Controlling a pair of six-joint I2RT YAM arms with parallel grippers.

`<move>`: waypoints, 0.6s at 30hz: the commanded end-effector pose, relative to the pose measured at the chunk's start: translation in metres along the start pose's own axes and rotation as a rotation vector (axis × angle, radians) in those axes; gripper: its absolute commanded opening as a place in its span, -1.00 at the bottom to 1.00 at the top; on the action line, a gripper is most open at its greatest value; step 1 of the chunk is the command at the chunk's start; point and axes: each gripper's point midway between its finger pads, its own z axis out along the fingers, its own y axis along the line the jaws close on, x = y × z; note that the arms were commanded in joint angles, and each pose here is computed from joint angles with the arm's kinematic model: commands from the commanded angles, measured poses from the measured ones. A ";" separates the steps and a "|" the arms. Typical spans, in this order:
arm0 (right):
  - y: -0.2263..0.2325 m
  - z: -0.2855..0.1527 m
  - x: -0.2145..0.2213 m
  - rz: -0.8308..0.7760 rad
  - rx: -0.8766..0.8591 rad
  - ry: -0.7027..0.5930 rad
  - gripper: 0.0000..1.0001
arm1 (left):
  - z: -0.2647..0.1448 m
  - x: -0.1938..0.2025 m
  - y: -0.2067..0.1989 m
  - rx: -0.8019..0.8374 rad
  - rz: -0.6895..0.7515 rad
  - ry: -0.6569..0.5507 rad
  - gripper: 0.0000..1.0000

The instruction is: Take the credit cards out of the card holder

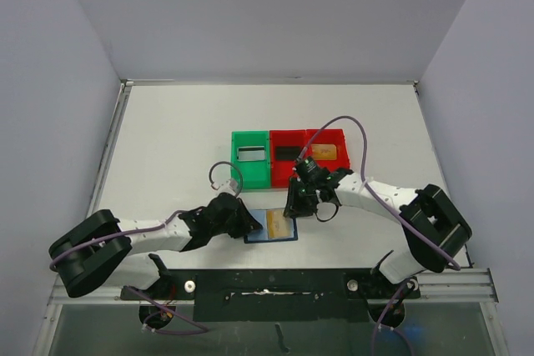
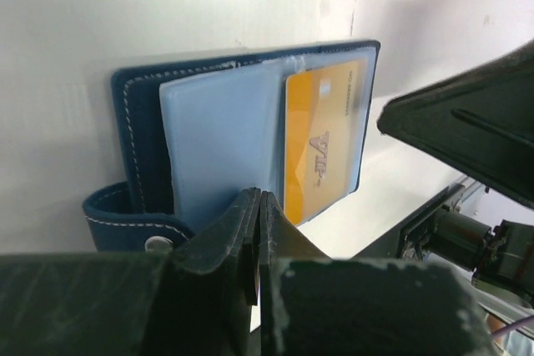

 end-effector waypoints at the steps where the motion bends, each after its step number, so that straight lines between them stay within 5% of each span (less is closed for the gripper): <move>1: 0.037 -0.033 -0.028 -0.036 -0.069 -0.152 -0.48 | -0.003 -0.020 -0.007 -0.025 0.047 -0.050 -1.00; 7: 0.032 -0.020 -0.026 -0.005 -0.103 -0.121 -0.47 | -0.003 -0.020 -0.022 0.053 0.031 -0.039 -0.96; 12: 0.029 0.007 -0.014 0.030 -0.123 -0.042 -0.53 | -0.002 -0.022 -0.050 0.173 0.019 -0.033 -0.34; 18: -0.001 0.028 -0.009 0.027 -0.005 0.035 -0.62 | 0.006 -0.021 -0.043 0.128 0.047 -0.027 -0.07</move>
